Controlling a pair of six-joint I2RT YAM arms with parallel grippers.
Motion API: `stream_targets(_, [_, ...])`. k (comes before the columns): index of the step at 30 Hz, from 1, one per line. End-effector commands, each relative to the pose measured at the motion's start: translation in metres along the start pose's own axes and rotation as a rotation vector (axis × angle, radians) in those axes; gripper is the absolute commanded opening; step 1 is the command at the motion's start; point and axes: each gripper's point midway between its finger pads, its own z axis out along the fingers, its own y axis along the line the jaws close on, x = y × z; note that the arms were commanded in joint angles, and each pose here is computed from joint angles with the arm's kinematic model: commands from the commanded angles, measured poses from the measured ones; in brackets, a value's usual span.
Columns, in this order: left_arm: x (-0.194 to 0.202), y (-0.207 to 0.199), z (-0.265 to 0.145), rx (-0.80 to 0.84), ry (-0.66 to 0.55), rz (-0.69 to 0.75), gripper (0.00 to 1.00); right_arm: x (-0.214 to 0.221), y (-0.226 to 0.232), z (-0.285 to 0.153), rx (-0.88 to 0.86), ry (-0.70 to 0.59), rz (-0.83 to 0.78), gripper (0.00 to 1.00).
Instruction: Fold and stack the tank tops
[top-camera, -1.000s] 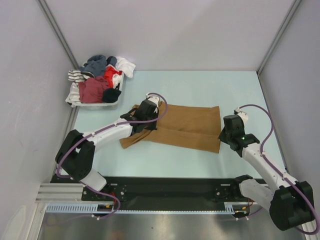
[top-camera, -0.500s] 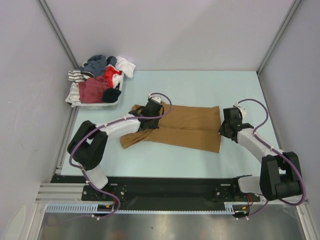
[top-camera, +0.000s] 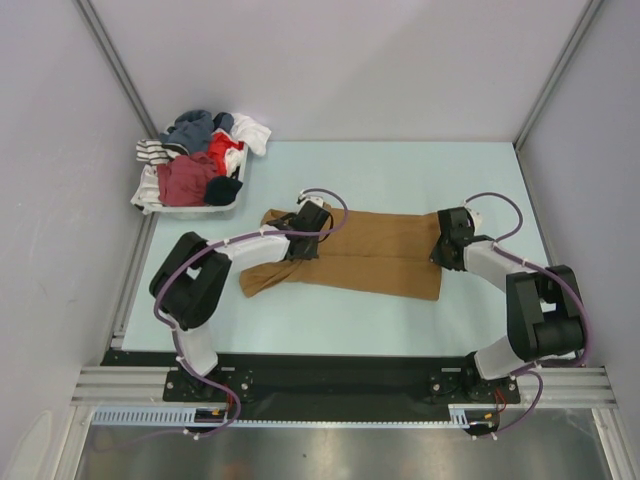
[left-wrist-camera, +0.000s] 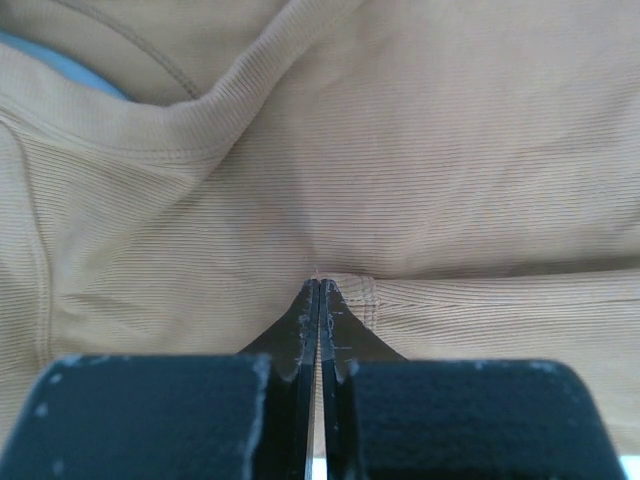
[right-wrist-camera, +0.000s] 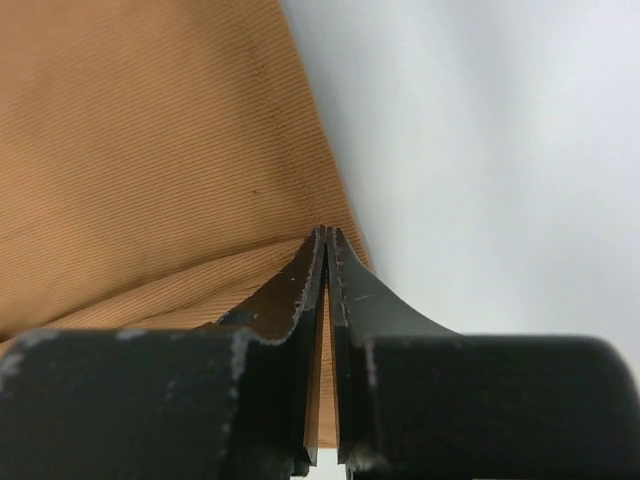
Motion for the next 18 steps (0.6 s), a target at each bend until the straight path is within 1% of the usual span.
stream_targets(1, [-0.009, -0.002, 0.003, -0.017, -0.014, -0.017, 0.01, -0.018, 0.001, 0.005, 0.018, -0.047, 0.011, 0.06])
stream_targets(3, [-0.006, -0.001, 0.005, -0.024, -0.009, -0.016, 0.02, -0.016, -0.002, 0.006, 0.030, -0.041, 0.015, 0.06])
stream_targets(5, [-0.006, 0.000, 0.004, -0.027, -0.014, -0.022, 0.03, -0.018, -0.004, 0.004, 0.033, -0.050, 0.021, 0.11])
stream_targets(6, [-0.007, 0.000, 0.004, -0.027, -0.015, -0.019, 0.06, -0.019, -0.004, 0.003, 0.030, -0.053, 0.025, 0.14])
stream_targets(7, [-0.008, 0.000, 0.001, -0.023, -0.020, -0.019, 0.08, -0.020, -0.003, 0.000, 0.024, -0.056, 0.029, 0.24])
stream_targets(8, [-0.009, 0.002, -0.001, -0.031, -0.014, -0.012, 0.11, -0.028, -0.001, -0.009, 0.008, -0.082, 0.043, 0.28])
stream_targets(9, [-0.012, 0.009, -0.004, -0.068, -0.023, -0.010, 0.17, -0.033, 0.001, -0.014, -0.005, -0.100, 0.047, 0.33])
stream_targets(10, [-0.019, 0.013, -0.011, -0.083, -0.036, -0.012, 0.24, -0.037, 0.002, -0.019, -0.015, -0.117, 0.048, 0.45])
stream_targets(11, [-0.022, 0.017, -0.017, -0.100, -0.039, -0.006, 0.34, -0.044, 0.004, -0.026, -0.030, -0.140, 0.047, 0.50])
stream_targets(12, [-0.027, 0.019, -0.021, -0.106, -0.050, -0.005, 0.48, -0.056, 0.009, -0.036, -0.056, -0.175, 0.054, 0.55])
stream_targets(13, [-0.032, 0.021, -0.026, -0.112, -0.062, -0.006, 0.56, -0.062, 0.010, -0.041, -0.065, -0.185, 0.055, 0.58])
stream_targets(15, [-0.043, 0.024, -0.038, -0.107, -0.088, -0.020, 0.71, -0.081, 0.017, -0.050, -0.082, -0.215, 0.059, 0.58])
stream_targets(17, [-0.054, 0.025, -0.048, -0.110, -0.116, -0.032, 0.77, -0.088, 0.020, -0.051, -0.092, -0.210, 0.051, 0.55])
stream_targets(18, [-0.058, 0.028, -0.050, -0.114, -0.123, -0.038, 0.78, -0.093, 0.022, -0.051, -0.102, -0.211, 0.051, 0.52])
